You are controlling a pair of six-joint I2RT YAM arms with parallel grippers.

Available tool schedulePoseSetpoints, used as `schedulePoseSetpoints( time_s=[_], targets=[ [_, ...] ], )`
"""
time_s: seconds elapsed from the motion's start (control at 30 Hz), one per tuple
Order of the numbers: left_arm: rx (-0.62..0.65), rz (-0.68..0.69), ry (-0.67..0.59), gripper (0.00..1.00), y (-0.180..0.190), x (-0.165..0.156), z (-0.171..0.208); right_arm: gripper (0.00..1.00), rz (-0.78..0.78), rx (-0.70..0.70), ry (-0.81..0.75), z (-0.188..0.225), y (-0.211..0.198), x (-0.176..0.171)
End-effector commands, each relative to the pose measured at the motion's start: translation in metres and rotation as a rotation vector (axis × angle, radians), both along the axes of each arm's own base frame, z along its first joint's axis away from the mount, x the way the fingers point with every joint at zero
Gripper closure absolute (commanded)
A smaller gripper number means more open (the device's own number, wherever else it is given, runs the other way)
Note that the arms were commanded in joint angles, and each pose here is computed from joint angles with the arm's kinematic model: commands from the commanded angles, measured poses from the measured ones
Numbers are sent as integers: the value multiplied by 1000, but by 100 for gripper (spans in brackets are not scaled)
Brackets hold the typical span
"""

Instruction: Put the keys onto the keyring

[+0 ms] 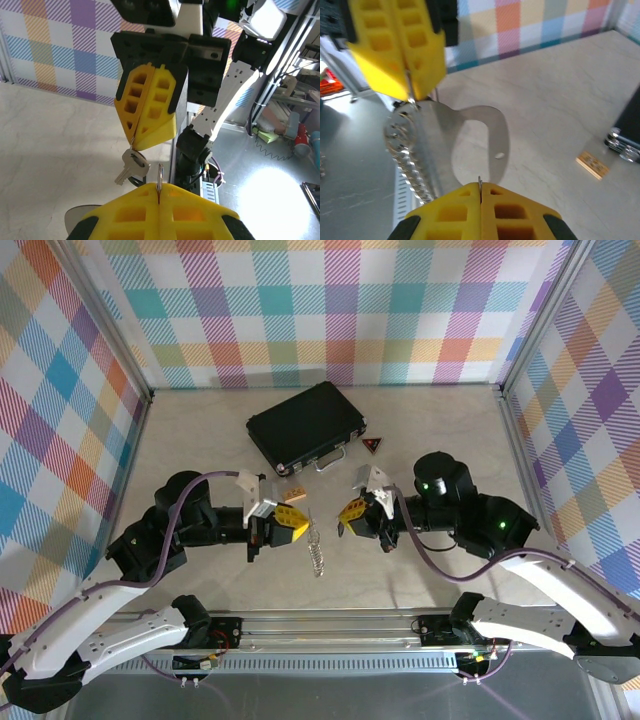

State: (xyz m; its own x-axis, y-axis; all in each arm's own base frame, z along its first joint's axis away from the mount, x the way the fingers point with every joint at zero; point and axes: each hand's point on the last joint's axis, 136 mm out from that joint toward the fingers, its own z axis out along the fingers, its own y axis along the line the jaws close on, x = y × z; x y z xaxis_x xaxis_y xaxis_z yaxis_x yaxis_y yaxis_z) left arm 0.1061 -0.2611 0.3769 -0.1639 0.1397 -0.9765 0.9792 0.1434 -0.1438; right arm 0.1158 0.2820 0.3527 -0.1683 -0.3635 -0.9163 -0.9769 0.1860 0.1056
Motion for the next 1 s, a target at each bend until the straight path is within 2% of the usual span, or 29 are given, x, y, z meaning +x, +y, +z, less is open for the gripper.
schedulePoseSetpoints(
  time_s=[0.0, 0.6, 0.77, 0.97],
  targets=[
    [-31, -40, -48, 100, 5, -10, 20, 100, 140, 55, 0, 21, 5, -24],
    [-40, -53, -68, 100, 6, -13, 22, 100, 178, 105, 34, 39, 16, -26],
    [-37, -37, -64, 100, 3, -8, 20, 100, 153, 105, 71, 33, 20, -21],
    [-32, -1, -57, 100, 1, 1, 17, 100, 111, 146, 44, 37, 20, -15]
  ],
)
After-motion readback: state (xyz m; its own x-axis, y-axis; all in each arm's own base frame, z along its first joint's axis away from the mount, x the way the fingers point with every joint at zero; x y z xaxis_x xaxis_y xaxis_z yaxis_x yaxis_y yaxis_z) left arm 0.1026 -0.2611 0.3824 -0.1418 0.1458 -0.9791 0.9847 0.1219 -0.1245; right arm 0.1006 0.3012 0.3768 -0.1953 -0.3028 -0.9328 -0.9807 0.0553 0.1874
